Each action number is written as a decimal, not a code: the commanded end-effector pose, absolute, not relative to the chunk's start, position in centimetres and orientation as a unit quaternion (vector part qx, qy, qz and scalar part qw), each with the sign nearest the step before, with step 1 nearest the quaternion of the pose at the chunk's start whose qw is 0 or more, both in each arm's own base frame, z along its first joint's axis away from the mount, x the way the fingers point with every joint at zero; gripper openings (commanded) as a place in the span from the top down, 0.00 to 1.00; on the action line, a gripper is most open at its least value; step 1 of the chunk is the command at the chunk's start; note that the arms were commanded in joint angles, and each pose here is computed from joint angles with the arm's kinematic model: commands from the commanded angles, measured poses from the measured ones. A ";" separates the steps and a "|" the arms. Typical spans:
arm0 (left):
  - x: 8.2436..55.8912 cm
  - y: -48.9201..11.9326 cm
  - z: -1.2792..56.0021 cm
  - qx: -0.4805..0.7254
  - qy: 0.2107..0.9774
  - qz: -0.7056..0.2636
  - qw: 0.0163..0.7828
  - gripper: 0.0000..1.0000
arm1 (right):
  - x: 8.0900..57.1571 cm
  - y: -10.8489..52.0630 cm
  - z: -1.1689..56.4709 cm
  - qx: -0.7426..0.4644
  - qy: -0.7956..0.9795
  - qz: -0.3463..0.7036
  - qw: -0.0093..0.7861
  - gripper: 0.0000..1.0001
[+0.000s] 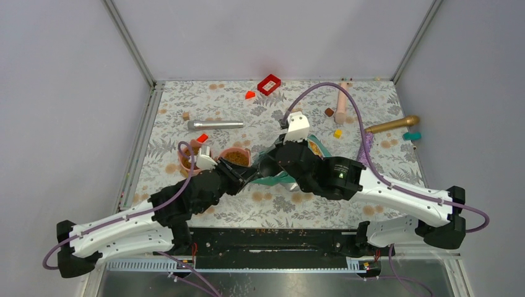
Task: Serve the pet food
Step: Collect the pet food from the pet food bag.
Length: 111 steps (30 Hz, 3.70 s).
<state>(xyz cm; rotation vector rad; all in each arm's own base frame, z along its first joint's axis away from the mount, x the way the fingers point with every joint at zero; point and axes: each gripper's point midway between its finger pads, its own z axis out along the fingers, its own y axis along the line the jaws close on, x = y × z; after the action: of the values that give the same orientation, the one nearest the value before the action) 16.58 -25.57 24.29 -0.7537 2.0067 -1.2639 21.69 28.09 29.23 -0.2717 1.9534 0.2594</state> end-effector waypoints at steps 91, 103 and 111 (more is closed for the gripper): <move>19.0 -22.3 36.3 -0.421 0.605 -0.590 0.330 1.00 | 22.5 21.1 41.9 -0.169 0.766 0.135 0.606 1.00; 18.4 -20.9 33.6 -0.485 0.603 -0.572 0.272 1.00 | 22.4 20.7 42.4 -0.160 0.766 0.138 0.607 1.00; 18.2 -18.7 33.6 -0.502 0.589 -0.567 0.282 1.00 | 22.4 20.1 42.4 -0.161 0.768 0.124 0.608 1.00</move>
<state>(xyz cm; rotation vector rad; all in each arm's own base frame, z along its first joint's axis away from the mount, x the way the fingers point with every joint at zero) 16.68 -22.84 31.98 -1.1731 1.7968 -1.5207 21.69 23.17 33.60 -0.6336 1.9908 0.1975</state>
